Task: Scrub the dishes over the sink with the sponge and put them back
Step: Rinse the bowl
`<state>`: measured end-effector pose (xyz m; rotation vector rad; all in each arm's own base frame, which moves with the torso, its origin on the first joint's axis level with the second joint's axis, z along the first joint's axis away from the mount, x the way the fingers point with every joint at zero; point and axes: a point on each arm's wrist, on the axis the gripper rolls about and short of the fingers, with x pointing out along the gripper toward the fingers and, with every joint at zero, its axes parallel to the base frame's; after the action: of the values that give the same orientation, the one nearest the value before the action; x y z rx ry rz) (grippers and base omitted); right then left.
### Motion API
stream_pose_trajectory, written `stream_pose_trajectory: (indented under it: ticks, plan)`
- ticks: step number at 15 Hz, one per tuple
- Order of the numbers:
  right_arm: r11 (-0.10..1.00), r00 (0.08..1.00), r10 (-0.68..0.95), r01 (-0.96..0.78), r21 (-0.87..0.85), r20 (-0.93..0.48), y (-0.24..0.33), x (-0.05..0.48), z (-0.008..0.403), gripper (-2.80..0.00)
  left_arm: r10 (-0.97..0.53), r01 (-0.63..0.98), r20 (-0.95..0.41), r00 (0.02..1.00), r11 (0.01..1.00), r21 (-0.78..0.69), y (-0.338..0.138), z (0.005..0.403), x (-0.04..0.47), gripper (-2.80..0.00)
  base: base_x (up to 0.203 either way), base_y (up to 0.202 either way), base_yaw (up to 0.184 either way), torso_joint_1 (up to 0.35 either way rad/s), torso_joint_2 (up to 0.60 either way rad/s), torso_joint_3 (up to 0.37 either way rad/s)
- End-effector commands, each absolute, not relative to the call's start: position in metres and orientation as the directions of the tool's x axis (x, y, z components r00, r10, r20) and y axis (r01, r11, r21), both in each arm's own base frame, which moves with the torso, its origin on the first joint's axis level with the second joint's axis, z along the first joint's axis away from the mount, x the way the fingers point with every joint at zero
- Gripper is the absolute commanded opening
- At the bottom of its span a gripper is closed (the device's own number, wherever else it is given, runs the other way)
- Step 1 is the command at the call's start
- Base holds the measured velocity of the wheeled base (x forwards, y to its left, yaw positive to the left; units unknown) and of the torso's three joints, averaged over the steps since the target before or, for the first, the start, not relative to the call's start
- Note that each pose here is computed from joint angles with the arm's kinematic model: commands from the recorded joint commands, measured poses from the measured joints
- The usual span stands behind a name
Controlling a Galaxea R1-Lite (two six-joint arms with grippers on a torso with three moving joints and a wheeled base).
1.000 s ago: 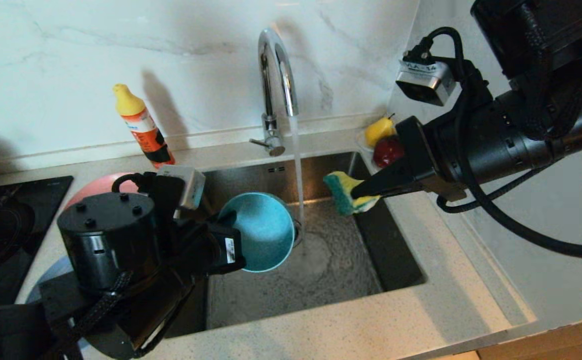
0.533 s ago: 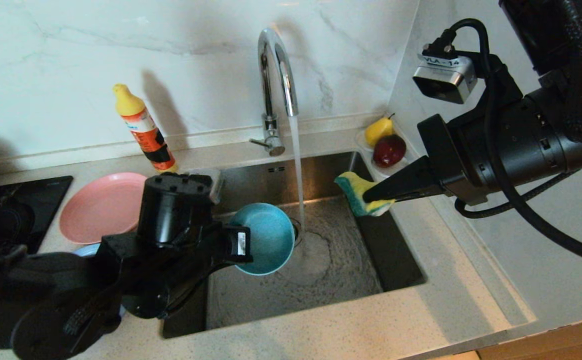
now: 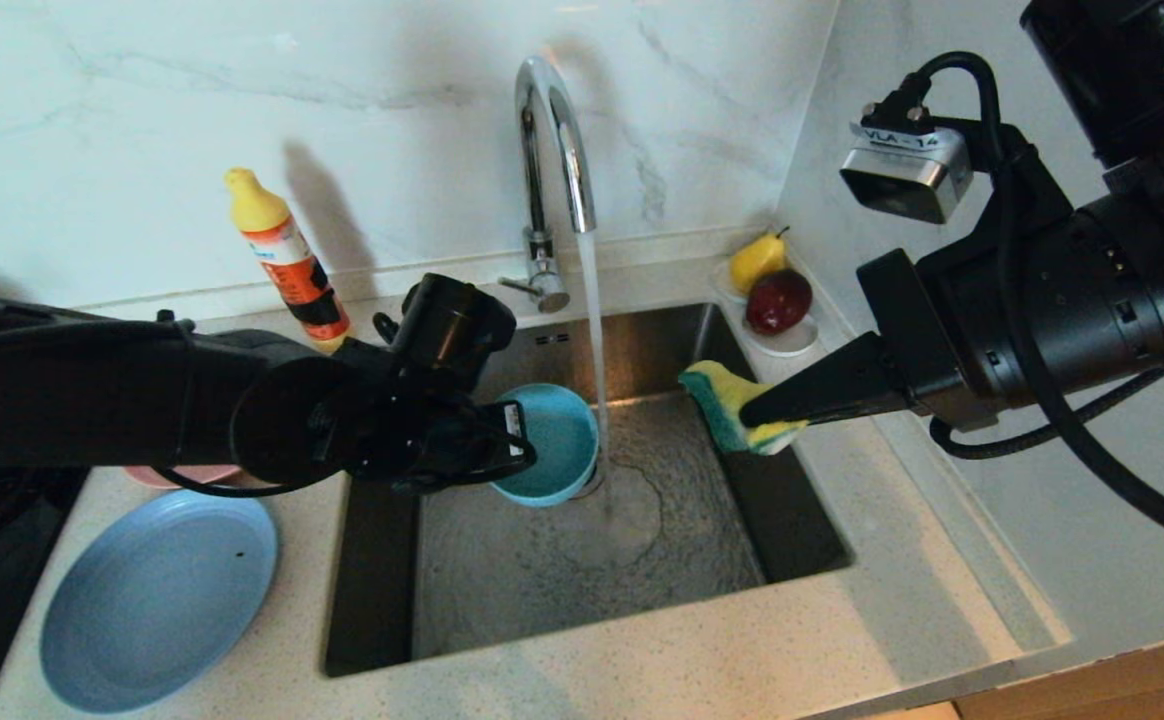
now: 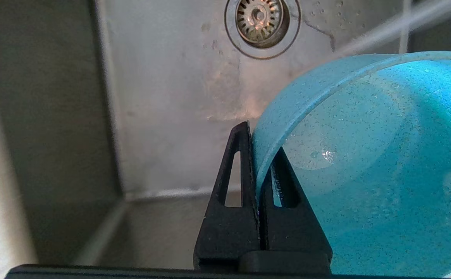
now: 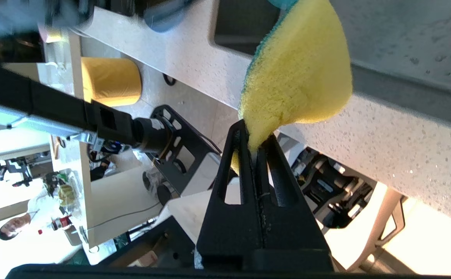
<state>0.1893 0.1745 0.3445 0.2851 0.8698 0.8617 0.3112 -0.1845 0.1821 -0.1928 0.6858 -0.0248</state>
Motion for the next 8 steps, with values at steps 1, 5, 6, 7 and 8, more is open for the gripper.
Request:
stream_pose_trajectory:
  ticks: [1, 5, 6, 7, 8]
  plan:
    - [0.645, 0.333, 0.755, -0.536, 0.545, -0.565, 0.174, 0.189, 0.340, -2.80, -0.077, -0.089, -0.645, 0.760, 0.971, -0.222, -0.183, 0.171, 0.337, -2.80, 0.000, 0.000, 0.000, 0.000, 0.00, 0.000]
    - [0.642, 0.334, 0.757, -0.539, 0.545, -0.562, 0.176, 0.191, 0.340, -2.80, -0.079, -0.111, -0.621, 0.779, 0.959, -0.261, -0.178, 0.179, 0.354, -2.80, 0.000, 0.000, 0.000, 0.000, 0.00, 0.000]
    - [0.644, 0.334, 0.755, -0.538, 0.544, -0.564, 0.176, 0.191, 0.340, -2.80, -0.082, -0.109, -0.616, 0.784, 0.958, -0.266, -0.180, 0.181, 0.357, -2.80, 0.000, 0.000, 0.000, 0.000, 0.00, 0.000]
    - [0.644, 0.334, 0.755, -0.537, 0.544, -0.565, 0.176, 0.191, 0.340, -2.80, -0.085, -0.106, -0.608, 0.789, 0.957, -0.271, -0.181, 0.182, 0.360, -2.80, 0.000, 0.000, 0.000, 0.000, 0.00, 0.000]
    - [0.645, 0.333, 0.754, -0.536, 0.544, -0.566, 0.176, 0.191, 0.339, -2.80, -0.086, -0.105, -0.608, 0.790, 0.957, -0.271, -0.183, 0.181, 0.363, -2.80, 0.000, 0.000, 0.000, 0.000, 0.00, 0.000]
